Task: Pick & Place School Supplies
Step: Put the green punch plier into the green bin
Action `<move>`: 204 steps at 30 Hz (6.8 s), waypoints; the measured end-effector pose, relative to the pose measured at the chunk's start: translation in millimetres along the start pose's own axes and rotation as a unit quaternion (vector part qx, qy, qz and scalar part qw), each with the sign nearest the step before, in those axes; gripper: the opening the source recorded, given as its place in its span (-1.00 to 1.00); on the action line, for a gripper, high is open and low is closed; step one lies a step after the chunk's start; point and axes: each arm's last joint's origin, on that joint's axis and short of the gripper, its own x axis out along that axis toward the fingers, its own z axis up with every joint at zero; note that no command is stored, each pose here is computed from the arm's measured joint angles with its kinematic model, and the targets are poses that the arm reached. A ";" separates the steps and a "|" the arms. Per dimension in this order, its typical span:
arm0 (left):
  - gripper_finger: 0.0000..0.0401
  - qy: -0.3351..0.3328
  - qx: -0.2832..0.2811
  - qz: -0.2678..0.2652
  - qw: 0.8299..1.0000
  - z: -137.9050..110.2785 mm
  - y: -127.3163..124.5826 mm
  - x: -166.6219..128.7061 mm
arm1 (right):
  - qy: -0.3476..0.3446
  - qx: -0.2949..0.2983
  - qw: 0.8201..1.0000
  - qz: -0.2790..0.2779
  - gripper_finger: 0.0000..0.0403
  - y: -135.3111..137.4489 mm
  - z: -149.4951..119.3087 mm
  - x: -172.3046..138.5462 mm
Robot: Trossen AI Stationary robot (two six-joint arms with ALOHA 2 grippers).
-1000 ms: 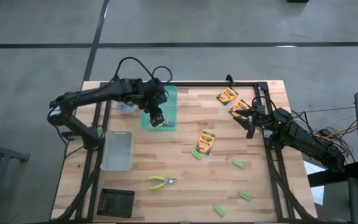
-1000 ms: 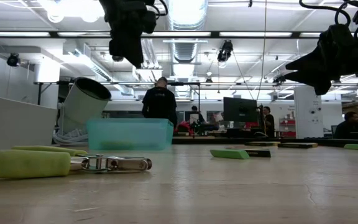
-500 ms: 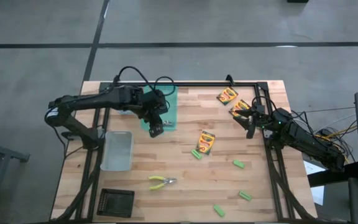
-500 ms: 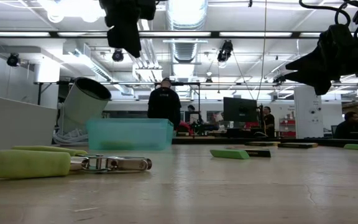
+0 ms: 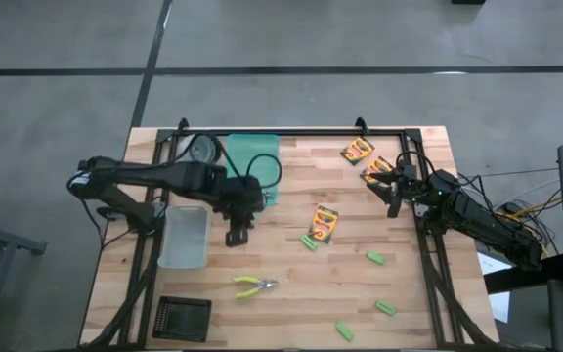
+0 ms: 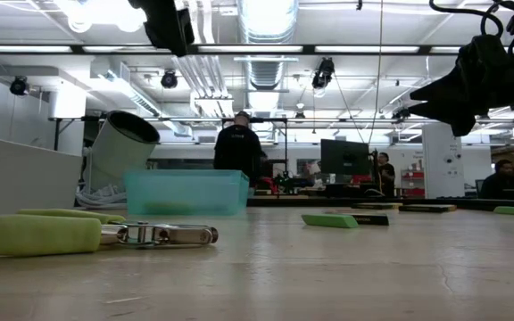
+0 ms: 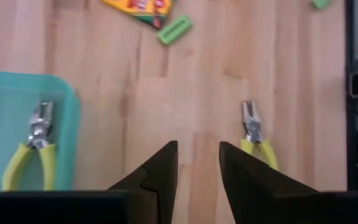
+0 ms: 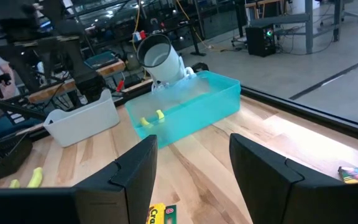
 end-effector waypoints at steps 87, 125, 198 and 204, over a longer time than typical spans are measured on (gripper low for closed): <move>-0.39 -0.060 -0.055 -0.096 0.992 -144.8 -66.9 144.5 | 0.000 0.000 1.000 0.000 -0.03 0.0 0.0 0.0; -0.39 -0.030 -0.058 -0.070 0.995 -151.3 -65.5 166.9 | 0.000 0.000 1.000 0.000 -0.03 0.0 0.0 0.0; -0.74 -0.005 0.012 0.055 0.998 -85.1 -71.3 113.9 | 0.000 0.000 1.000 0.000 -0.03 0.0 0.0 0.0; -0.74 -0.012 0.006 0.091 0.996 -66.7 -69.4 92.6 | 0.000 0.000 1.000 0.000 -0.03 0.0 0.0 0.0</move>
